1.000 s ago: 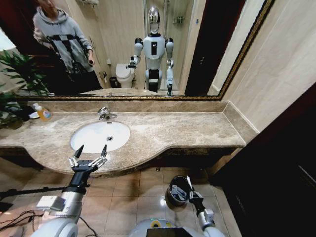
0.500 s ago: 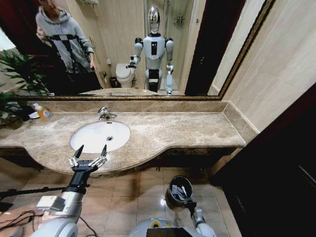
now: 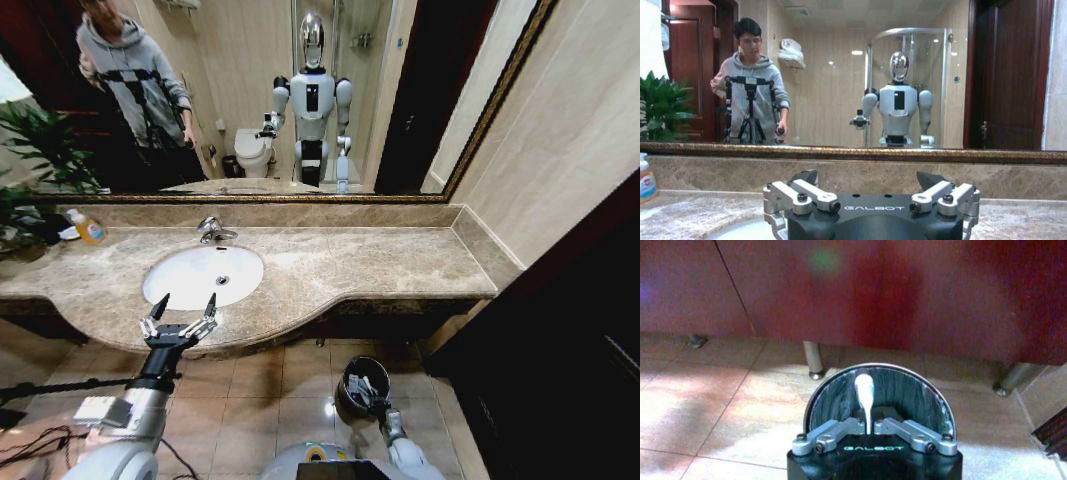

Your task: Pick up the trash from the sink and place it in the trash bin.

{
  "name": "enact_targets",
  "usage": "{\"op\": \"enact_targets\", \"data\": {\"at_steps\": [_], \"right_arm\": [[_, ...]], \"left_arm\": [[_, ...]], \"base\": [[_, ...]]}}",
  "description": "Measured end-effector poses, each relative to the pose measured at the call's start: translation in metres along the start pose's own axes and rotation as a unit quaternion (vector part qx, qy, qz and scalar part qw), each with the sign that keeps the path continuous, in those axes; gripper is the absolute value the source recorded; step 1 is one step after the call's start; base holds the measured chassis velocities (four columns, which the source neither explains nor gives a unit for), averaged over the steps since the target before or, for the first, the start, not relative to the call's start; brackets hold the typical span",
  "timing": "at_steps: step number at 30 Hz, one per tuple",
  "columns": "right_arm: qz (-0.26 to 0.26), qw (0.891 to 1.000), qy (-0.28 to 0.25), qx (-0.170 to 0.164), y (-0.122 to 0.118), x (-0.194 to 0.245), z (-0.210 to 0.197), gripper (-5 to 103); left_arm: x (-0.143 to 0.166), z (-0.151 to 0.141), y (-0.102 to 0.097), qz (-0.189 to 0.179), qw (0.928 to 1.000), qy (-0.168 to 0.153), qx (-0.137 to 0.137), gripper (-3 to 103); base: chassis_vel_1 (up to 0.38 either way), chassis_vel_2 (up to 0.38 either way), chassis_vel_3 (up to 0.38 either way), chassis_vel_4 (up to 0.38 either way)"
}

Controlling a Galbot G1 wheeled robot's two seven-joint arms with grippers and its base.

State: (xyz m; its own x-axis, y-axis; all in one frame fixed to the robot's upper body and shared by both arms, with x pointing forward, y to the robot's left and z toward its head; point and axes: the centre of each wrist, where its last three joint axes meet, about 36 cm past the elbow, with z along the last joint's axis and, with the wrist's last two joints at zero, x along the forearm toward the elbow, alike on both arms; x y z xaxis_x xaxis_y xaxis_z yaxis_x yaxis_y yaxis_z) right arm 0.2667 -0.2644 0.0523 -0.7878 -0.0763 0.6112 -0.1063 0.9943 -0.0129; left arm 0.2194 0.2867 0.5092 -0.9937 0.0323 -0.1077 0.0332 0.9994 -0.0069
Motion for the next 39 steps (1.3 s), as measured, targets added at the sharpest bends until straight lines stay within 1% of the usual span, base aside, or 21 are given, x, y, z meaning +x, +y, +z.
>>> {"op": "enact_targets", "data": {"at_steps": [4, 5, 6, 8, 9, 12, 13, 14, 15, 16, 18, 21, 22, 23, 24, 25, 27, 30, 31, 33, 39], "right_arm": [[0.001, 1.0, 0.0, 0.001, -0.002, 0.0, 0.0, -1], [0.001, 1.0, 0.0, 0.002, -0.003, 0.0, 0.0, 3], [0.002, 1.0, 0.0, 0.002, -0.003, 0.0, 0.0, 3], [0.002, 1.0, 0.001, 0.002, -0.004, 0.001, 0.001, 13], [0.002, 1.0, 0.001, 0.002, -0.004, 0.001, 0.001, 13], [0.004, 1.0, -0.001, 0.001, -0.004, 0.002, 0.001, 29], [0.004, 1.0, -0.001, 0.001, -0.004, 0.002, 0.001, 29], [0.005, 1.0, -0.002, 0.001, -0.004, 0.002, 0.001, 35], [0.006, 1.0, -0.003, 0.001, -0.003, 0.002, 0.0, 35], [0.006, 1.0, -0.004, 0.001, -0.003, 0.002, 0.0, 46], [0.006, 1.0, -0.005, 0.001, -0.003, 0.003, 0.0, 46], [0.005, 1.0, -0.007, 0.002, -0.002, 0.005, 0.0, 63], [0.005, 1.0, -0.007, 0.002, -0.002, 0.005, 0.0, 63], [0.005, 1.0, -0.008, 0.002, -0.002, 0.005, 0.0, 68], [0.005, 1.0, -0.009, 0.002, -0.002, 0.006, 0.001, 68], [0.006, 1.0, -0.01, 0.002, -0.002, 0.007, 0.001, 78], [0.007, 1.0, -0.011, 0.003, -0.002, 0.007, 0.001, 78], [0.003, 1.0, -0.014, 0.004, -0.005, 0.011, 0.002, 94], [0.003, 1.0, -0.014, 0.004, -0.005, 0.011, 0.002, 94], [0.0, 1.0, -0.017, 0.005, -0.007, 0.015, 0.003, 99], [-0.005, 0.999, -0.043, 0.01, -0.012, 0.026, -0.005, 100]], "left_arm": [[0.0, 0.0, 0.0, 0.0, 1.0, 0.0, 0.0, 100], [0.0, 0.0, 0.0, 0.0, 1.0, 0.0, 0.0, 100], [0.0, 0.0, 0.0, 0.0, 1.0, 0.0, 0.0, 100], [0.0, 0.0, 0.0, 0.0, 1.0, 0.0, 0.0, 100], [0.0, 0.0, 0.0, 0.0, 1.0, 0.0, 0.0, 100], [0.0, 0.0, 0.0, 0.0, 1.0, 0.0, 0.0, 100], [0.0, 0.0, 0.0, 0.0, 1.0, 0.0, 0.0, 100], [0.0, 0.0, 0.0, 0.0, 1.0, 0.0, 0.0, 100], [0.0, 0.0, 0.0, 0.0, 1.0, 0.0, 0.0, 100], [0.0, 0.0, 0.0, 0.0, 1.0, 0.0, 0.0, 100], [0.0, 0.0, 0.0, 0.0, 1.0, 0.0, 0.0, 100], [0.0, 0.0, 0.0, 0.0, 1.0, 0.0, 0.0, 100], [0.0, 0.0, 0.0, 0.0, 1.0, 0.0, 0.0, 100], [0.0, 0.0, 0.0, 0.0, 1.0, 0.0, 0.0, 100], [0.0, 0.0, 0.0, 0.0, 1.0, 0.0, 0.0, 100], [0.0, 0.0, 0.0, 0.0, 1.0, 0.0, 0.0, 100], [0.0, 0.0, 0.0, 0.0, 1.0, 0.0, 0.0, 100], [0.0, 0.0, 0.0, 0.0, 1.0, 0.0, 0.0, 100], [0.0, 0.0, 0.0, 0.0, 1.0, 0.0, 0.0, 100], [0.0, 0.0, 0.0, 0.0, 1.0, 0.0, 0.0, 100], [0.0, 0.0, 0.0, 0.0, 1.0, 0.0, 0.0, 100]], "base": [[0.0, 0.0, 0.0, 0.0], [0.0, 0.0, 0.0, 0.0], [0.0, 0.0, 0.0, 0.0], [0.0, 0.0, 0.0, 0.0], [0.0, 0.0, 0.0, 0.0], [0.0, 0.0, 0.0, 0.0], [0.0, 0.0, 0.0, 0.0], [0.0, 0.0, 0.0, 0.0], [0.0, 0.0, 0.0, 0.0], [0.0, 0.0, 0.0, 0.0], [0.0, 0.0, 0.0, 0.0], [0.0, 0.0, 0.0, 0.0], [0.0, 0.0, 0.0, 0.0], [0.0, 0.0, 0.0, 0.0], [0.0, 0.0, 0.0, 0.0], [0.0, 0.0, 0.0, 0.0], [0.0, 0.0, 0.0, 0.0], [0.0, 0.0, 0.0, 0.0], [0.0, 0.0, 0.0, 0.0], [0.0, 0.0, 0.0, 0.0], [0.0, 0.0, 0.0, 0.0]]}}
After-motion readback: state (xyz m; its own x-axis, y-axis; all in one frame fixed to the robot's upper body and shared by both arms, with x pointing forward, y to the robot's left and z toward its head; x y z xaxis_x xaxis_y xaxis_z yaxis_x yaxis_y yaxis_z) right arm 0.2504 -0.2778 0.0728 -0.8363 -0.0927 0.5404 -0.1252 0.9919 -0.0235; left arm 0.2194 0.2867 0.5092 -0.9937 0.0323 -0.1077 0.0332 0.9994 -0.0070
